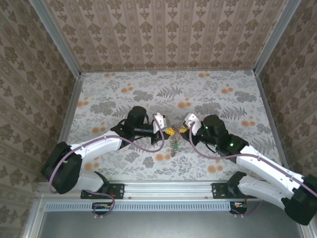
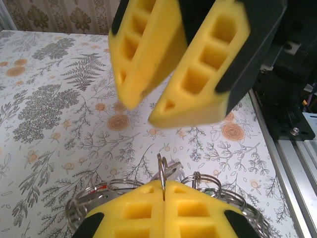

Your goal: Put the keys on the keyring

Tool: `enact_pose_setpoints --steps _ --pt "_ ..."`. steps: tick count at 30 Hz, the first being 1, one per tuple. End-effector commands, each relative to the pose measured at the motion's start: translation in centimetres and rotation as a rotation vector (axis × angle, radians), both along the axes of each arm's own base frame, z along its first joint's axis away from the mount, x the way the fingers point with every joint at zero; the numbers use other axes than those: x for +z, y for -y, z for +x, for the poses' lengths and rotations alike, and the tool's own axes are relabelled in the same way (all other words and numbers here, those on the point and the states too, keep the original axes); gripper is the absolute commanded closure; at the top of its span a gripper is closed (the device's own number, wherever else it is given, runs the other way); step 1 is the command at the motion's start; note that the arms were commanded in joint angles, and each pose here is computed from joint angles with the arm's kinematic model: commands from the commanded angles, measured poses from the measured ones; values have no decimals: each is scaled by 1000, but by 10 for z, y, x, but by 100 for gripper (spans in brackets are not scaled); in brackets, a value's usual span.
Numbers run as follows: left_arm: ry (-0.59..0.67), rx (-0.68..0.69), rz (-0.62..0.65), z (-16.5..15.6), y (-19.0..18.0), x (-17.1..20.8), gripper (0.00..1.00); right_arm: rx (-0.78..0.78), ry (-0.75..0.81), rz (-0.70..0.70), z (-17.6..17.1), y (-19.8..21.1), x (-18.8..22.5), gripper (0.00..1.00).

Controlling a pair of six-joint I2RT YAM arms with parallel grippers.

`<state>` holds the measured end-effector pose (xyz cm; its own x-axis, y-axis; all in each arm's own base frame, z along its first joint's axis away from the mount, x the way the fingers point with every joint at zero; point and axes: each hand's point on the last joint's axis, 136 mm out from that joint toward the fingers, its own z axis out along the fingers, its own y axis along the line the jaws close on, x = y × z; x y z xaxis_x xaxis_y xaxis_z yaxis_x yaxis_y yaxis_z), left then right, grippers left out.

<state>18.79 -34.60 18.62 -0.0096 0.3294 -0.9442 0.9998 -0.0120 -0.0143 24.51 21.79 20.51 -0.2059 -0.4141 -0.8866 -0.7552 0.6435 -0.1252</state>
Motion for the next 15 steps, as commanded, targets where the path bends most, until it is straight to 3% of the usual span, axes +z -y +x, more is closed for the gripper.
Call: enact_pose_setpoints --steps 1,6,11,15 --pt "59 -57 -61 -5 6 22 100 67 88 -68 -10 6 -3 70" --pt "73 -90 -49 -10 5 23 100 146 54 -168 -21 8 -9 70" --pt "75 -111 -50 -13 5 24 100 229 77 -38 -27 -14 9 68" --pt "73 -117 -51 -15 5 25 100 259 63 -39 -27 -20 11 69"
